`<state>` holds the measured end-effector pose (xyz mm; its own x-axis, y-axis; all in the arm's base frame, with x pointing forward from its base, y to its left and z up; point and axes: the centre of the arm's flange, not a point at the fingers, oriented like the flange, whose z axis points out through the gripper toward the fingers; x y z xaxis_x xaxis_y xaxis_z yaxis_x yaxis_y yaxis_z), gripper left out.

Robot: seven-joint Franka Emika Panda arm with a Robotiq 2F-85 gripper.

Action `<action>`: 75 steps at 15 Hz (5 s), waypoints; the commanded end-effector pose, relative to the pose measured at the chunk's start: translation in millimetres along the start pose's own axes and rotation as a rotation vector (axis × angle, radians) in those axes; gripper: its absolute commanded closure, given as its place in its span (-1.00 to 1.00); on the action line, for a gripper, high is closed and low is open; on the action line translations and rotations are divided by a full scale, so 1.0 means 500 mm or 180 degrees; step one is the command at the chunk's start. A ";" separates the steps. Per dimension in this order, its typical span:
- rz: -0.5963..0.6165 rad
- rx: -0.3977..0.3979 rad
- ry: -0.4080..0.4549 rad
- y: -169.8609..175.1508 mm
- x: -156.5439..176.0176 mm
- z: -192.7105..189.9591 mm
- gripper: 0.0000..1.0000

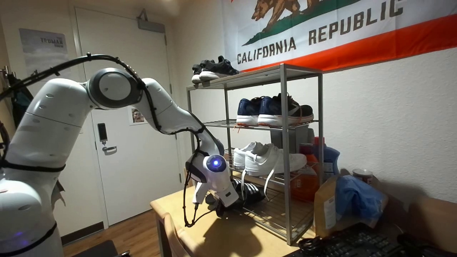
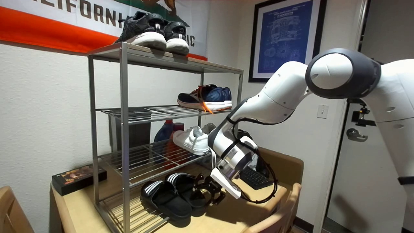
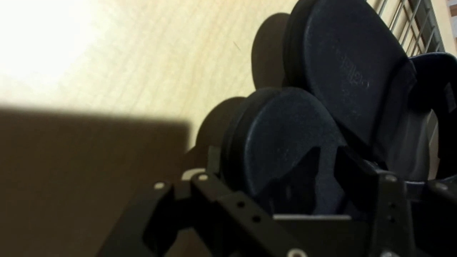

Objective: Remove the right slide sandal from the bottom shelf and place it on the topmost shelf of the shoe rack

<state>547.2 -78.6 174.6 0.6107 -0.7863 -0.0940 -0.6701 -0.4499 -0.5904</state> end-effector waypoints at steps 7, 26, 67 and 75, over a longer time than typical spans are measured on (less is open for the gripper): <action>-0.0162 0.0115 0.0198 -0.007 -0.004 -0.037 0.81; -0.0742 -0.0025 0.0103 0.101 -0.187 -0.191 0.87; -0.1634 0.0799 0.0613 0.048 -0.383 -0.439 0.87; -0.1677 0.0819 0.0644 0.033 -0.400 -0.465 0.87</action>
<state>372.2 -34.1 346.3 0.7400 -0.5533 0.3824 -0.1741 -0.7067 -0.6858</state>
